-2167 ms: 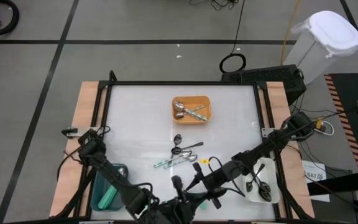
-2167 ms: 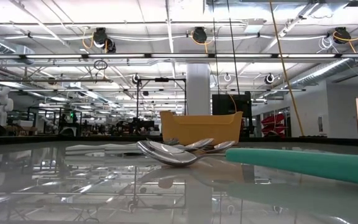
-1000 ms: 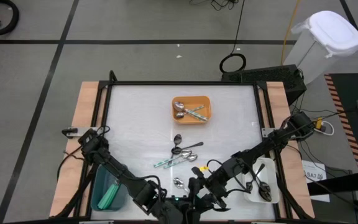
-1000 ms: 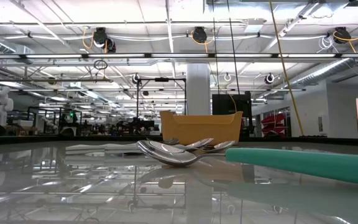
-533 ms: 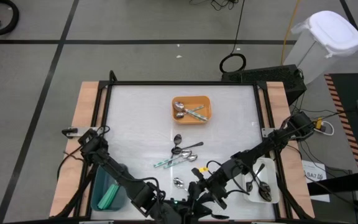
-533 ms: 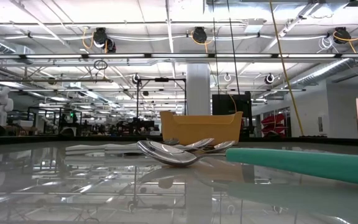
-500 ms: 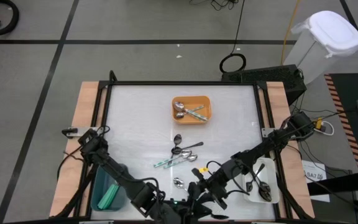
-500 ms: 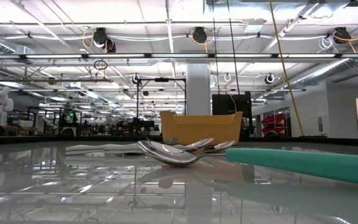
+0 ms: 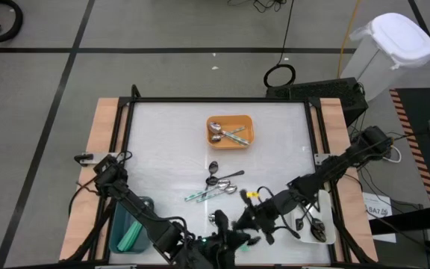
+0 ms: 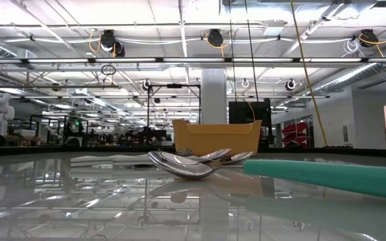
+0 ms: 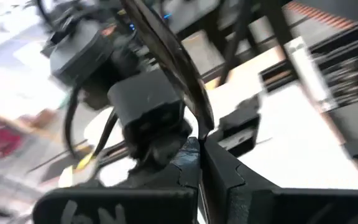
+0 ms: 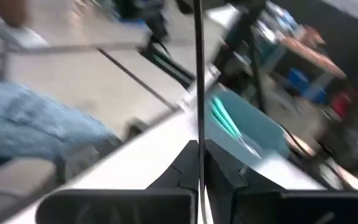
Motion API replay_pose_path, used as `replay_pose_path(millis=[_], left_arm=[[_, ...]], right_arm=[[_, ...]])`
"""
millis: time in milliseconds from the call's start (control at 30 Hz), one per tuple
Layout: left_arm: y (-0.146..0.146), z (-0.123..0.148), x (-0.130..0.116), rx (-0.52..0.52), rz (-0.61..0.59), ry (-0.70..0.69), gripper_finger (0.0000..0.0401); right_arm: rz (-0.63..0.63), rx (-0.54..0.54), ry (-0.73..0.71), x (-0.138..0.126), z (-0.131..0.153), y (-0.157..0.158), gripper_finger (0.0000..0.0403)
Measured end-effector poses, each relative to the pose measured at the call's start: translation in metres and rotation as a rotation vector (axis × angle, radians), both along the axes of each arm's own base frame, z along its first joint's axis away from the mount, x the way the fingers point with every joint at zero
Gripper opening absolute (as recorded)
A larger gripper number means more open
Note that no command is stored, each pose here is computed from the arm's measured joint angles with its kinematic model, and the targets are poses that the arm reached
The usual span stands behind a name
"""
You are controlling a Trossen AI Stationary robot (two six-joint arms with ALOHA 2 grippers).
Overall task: Sort silverware by color (type)
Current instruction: Put the black spoon into the white bin
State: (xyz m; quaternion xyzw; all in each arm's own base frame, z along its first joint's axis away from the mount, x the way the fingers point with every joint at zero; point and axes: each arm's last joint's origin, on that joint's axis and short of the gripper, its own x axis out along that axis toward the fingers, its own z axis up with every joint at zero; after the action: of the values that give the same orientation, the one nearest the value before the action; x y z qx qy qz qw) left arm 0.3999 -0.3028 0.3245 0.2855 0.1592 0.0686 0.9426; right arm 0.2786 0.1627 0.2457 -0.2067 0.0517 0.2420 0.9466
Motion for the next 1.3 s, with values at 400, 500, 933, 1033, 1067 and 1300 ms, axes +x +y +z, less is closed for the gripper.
replay_pose_path(millis=[400, 500, 933, 1033, 1067, 1300], left_arm=[[0.004, -0.008, -0.007, -0.001, 0.111, 0.037, 0.0115], [0.004, -0.008, -0.007, -0.002, 0.119, 0.037, 0.0142], [0.016, -0.011, -0.018, -0.038, 0.191, 0.118, 0.0161], [0.017, -0.015, -0.021, -0.047, 0.191, 0.153, 0.0161], [0.017, -0.016, -0.021, -0.047, 0.192, 0.160, 0.0161], [0.018, -0.017, -0.023, -0.029, 0.201, 0.165, 0.0161]], right_arm=[[-0.284, -0.158, 0.114, -0.047, 0.026, -0.017, 0.0003], [-0.347, -0.211, 0.133, -0.056, 0.028, -0.022, 0.0003], [-0.410, -0.390, 0.146, -0.084, 0.037, -0.032, 0.0002], [-0.480, -0.424, 0.149, -0.092, 0.038, -0.035, 0.0000], [-0.502, -0.429, 0.147, -0.095, 0.039, -0.036, 0.0000], [-0.499, -0.398, 0.195, -0.113, 0.039, -0.036, 0.0000]])
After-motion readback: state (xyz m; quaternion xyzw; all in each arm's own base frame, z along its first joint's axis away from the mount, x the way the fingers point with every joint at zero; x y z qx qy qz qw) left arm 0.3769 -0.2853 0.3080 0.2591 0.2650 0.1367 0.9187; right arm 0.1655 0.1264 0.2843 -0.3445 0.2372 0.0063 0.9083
